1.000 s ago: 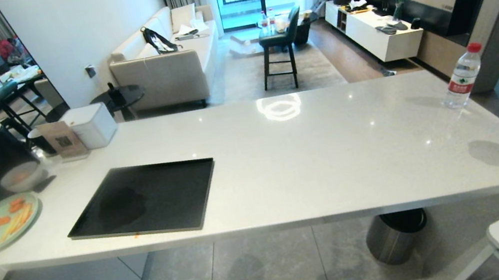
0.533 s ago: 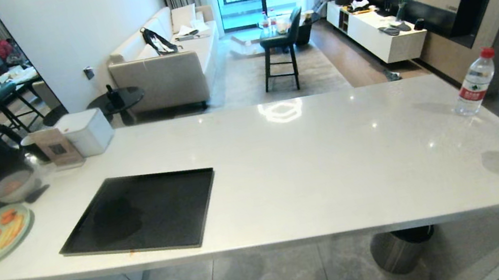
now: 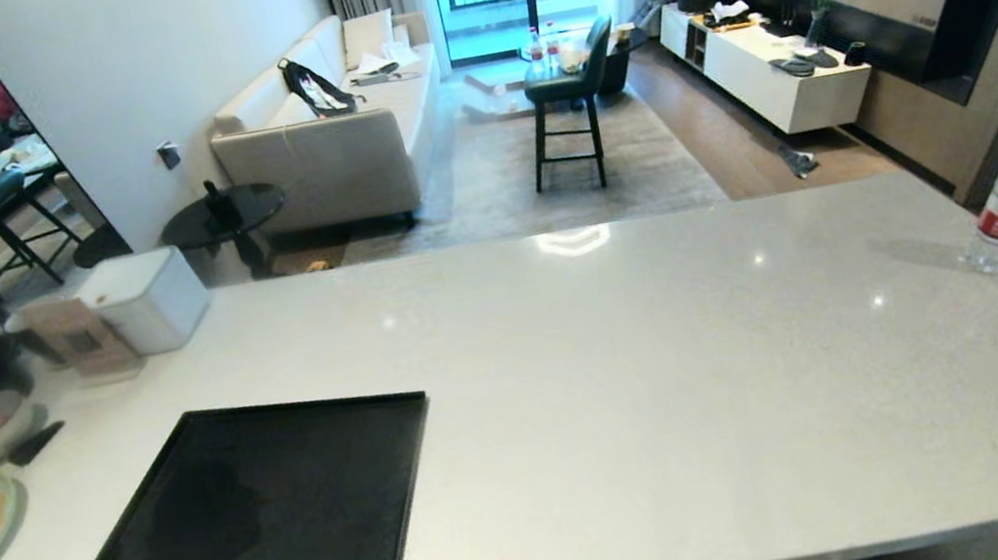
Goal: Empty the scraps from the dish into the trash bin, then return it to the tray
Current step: Put the bowl back to the table
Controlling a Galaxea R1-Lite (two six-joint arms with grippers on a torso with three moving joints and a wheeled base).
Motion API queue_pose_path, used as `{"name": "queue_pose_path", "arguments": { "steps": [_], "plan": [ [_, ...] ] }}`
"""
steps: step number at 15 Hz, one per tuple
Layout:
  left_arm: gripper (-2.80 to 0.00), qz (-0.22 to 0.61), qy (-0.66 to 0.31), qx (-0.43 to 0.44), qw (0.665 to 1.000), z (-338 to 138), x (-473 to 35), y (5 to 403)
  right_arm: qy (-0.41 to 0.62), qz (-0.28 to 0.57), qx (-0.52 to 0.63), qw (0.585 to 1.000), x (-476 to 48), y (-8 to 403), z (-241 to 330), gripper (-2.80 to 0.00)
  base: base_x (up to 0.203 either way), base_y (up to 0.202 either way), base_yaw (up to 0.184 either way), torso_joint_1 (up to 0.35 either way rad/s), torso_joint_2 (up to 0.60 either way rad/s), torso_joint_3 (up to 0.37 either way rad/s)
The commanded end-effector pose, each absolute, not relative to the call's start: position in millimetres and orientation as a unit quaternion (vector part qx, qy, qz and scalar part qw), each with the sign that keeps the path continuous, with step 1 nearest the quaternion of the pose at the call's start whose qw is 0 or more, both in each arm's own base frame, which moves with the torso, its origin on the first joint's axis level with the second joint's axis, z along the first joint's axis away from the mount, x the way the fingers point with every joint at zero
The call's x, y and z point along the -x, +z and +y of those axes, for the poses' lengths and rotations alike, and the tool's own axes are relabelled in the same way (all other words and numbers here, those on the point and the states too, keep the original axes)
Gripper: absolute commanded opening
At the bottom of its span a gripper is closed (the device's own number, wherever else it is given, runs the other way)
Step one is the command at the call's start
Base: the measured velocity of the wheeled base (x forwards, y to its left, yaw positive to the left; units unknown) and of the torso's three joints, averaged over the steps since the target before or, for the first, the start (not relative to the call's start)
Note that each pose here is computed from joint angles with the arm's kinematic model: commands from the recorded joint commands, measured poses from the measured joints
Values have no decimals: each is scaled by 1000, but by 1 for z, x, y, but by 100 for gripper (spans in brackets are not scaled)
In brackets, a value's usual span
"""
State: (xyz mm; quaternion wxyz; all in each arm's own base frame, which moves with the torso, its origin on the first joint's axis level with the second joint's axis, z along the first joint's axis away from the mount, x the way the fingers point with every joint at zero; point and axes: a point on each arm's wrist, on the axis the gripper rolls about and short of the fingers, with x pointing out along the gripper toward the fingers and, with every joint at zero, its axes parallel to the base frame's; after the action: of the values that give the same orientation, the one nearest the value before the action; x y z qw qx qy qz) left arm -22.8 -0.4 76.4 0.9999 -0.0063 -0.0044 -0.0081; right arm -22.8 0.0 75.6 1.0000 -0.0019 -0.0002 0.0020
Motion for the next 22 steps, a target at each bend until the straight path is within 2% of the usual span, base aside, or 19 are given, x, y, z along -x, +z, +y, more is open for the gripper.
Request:
{"name": "queue_pose_path", "arguments": {
  "steps": [1,6,22],
  "plan": [
    [-280,-4,-8,6,1000,0,23,76,2,-1,2,1000,23,76,0,-280,198,0,0,4,2,2],
    [-280,-4,-7,7,1000,0,23,76,2,-1,2,1000,23,76,0,-280,158,0,2,4,2,0],
    [-280,5,-2,13,1000,0,22,76,2,-1,2,1000,23,76,0,-280,0,0,0,0,0,0]
  ]
}}
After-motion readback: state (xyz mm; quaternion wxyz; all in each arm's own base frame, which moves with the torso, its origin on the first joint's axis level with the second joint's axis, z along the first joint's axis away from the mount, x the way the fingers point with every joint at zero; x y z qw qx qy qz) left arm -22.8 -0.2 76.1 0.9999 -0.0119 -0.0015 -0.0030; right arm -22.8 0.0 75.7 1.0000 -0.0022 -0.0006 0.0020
